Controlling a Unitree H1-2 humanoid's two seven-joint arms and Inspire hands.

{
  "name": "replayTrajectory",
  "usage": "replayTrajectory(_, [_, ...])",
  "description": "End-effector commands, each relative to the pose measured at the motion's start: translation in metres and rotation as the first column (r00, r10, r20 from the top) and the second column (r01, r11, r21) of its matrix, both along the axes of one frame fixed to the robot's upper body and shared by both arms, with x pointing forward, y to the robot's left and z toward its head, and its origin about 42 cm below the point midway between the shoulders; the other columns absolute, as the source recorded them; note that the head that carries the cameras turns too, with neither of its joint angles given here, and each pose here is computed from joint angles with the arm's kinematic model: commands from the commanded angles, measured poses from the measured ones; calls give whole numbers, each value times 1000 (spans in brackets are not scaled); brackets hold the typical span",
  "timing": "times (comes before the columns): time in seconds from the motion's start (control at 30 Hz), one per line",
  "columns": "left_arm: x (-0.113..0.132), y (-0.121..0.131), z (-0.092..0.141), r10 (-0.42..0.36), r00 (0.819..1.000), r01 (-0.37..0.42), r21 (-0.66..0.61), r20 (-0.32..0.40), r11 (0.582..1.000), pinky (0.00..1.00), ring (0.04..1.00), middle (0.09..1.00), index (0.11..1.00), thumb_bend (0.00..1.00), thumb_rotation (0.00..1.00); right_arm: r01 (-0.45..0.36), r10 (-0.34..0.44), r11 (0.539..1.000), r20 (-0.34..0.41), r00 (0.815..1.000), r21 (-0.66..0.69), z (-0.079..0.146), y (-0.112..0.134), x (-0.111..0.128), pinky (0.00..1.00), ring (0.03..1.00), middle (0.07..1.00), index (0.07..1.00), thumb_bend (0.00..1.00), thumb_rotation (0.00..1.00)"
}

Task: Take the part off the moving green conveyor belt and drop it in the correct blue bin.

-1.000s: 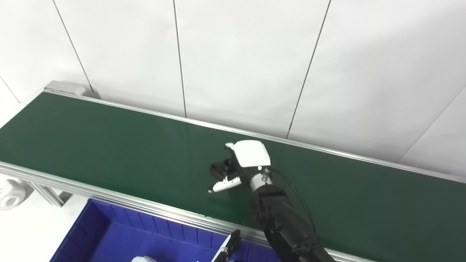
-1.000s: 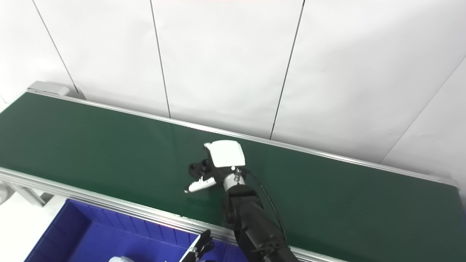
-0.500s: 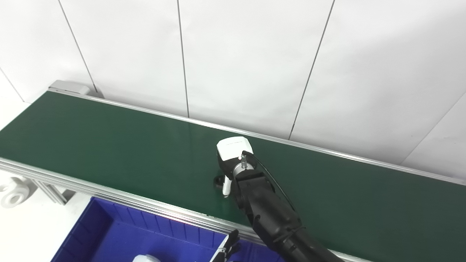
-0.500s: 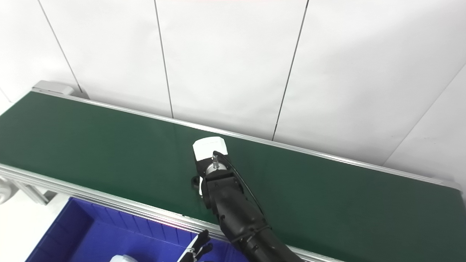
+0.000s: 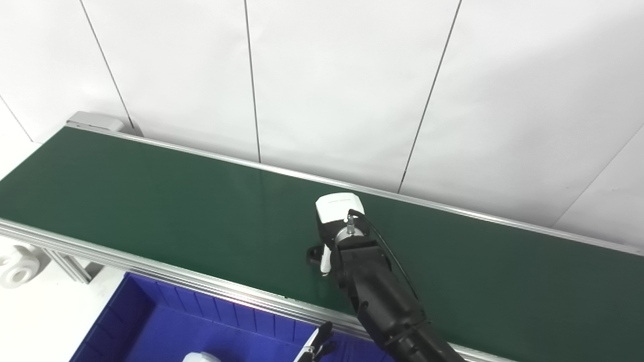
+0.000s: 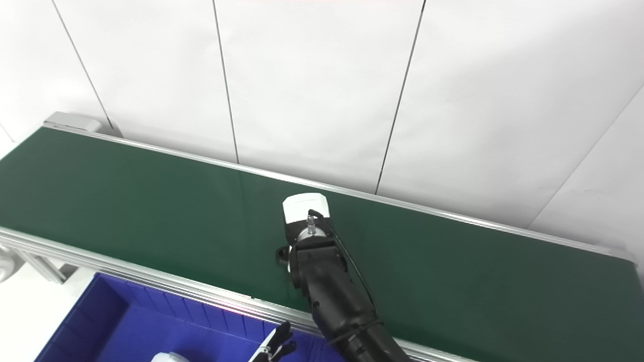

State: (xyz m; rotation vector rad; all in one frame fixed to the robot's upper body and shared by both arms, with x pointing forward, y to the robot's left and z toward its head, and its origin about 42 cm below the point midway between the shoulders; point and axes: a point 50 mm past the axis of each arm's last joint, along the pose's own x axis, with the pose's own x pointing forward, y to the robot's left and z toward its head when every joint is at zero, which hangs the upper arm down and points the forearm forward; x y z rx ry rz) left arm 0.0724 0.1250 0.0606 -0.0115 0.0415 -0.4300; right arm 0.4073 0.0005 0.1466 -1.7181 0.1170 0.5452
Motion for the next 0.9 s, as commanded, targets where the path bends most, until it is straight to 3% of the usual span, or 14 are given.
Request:
replayTrajectory(0.0, [-1, -8, 7, -10, 1000, 10, -36, 8, 999, 831, 965, 1000, 1000, 849, 783, 45, -44, 997, 14, 999, -66, -4, -20, 5, 83, 153, 469, 490, 532, 0])
replayTrajectory(0.23, [1, -9, 4, -11, 1000, 11, -39, -3, 999, 824, 959, 1000, 1000, 868, 801, 27, -27, 1000, 52, 998, -2, 25, -24, 0, 113, 187, 470, 493, 531, 0])
replayTrajectory(0.5, [4, -7, 1, -12, 1000, 12, -48, -5, 999, 837, 950, 1000, 1000, 863, 804, -35, -10, 979, 222, 975, 199, 102, -33, -34, 88, 157, 469, 492, 529, 0])
replayTrajectory(0.6, [6, -3, 2, -1, 1000, 1, -52, -6, 999, 850, 957, 1000, 1000, 862, 791, -51, -31, 956, 272, 962, 290, 128, -41, -54, 155, 241, 471, 489, 529, 0])
replayTrajectory(0.77, [9, 7, 5, 6, 1000, -6, -61, -7, 998, 882, 979, 1000, 1000, 838, 780, -18, -61, 960, 269, 961, 281, 148, -48, -83, 182, 273, 473, 488, 530, 0])
replayTrajectory(0.87, [13, 13, 7, 20, 1000, -20, -62, -11, 998, 914, 985, 1000, 1000, 883, 799, -5, -76, 953, 253, 964, 303, 150, -55, -105, 157, 240, 471, 489, 531, 0])
